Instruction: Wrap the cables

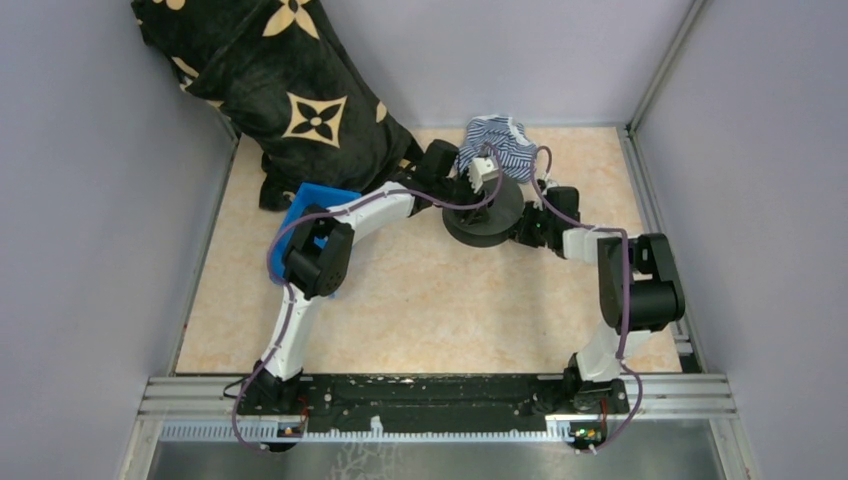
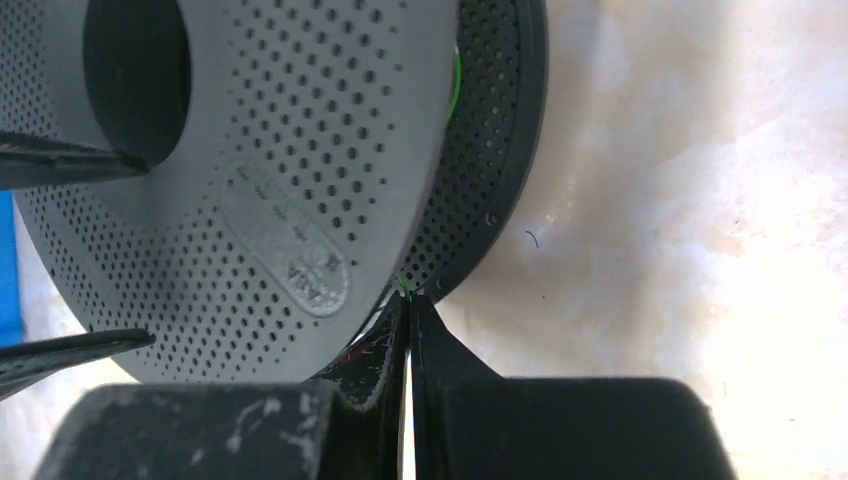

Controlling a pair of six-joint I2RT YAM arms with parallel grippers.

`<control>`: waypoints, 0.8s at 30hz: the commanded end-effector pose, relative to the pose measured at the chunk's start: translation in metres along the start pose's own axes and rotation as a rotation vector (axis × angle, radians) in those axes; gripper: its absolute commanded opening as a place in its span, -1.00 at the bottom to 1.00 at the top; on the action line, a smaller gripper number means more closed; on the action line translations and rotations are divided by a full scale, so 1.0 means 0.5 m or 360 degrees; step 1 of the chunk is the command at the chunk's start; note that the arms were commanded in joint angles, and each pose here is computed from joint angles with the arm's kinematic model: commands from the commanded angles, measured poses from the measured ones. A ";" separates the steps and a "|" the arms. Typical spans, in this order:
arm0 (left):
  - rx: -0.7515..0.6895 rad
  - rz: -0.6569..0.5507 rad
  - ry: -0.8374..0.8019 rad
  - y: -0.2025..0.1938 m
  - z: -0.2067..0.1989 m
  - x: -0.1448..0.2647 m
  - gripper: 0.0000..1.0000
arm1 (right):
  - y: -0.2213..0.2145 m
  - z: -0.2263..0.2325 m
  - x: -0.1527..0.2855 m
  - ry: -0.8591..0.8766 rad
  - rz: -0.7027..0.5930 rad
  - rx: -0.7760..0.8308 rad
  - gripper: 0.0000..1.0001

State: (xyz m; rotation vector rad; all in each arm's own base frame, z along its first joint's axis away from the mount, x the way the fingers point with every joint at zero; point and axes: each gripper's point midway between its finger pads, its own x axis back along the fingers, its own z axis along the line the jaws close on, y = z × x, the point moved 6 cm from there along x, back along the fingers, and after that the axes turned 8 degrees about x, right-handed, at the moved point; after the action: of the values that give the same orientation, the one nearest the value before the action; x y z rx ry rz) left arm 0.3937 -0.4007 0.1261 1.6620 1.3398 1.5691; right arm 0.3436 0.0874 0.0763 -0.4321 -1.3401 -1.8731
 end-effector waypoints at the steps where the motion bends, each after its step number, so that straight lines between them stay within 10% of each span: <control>1: 0.0022 -0.0025 -0.0021 0.011 -0.003 -0.011 0.08 | 0.051 0.019 -0.022 0.0121 -0.0286 -0.0131 -1.00; 24: 0.0218 0.0072 -0.0056 -0.039 -0.031 -0.039 -0.36 | 0.086 0.032 -0.062 0.0470 -0.0813 -0.0474 -1.00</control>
State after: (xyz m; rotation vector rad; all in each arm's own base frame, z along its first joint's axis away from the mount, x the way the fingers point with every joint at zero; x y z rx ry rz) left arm 0.3929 -0.4057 0.1262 1.6798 1.4170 1.5397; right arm 0.3743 0.1011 0.0533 -0.2126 -1.0891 -2.3490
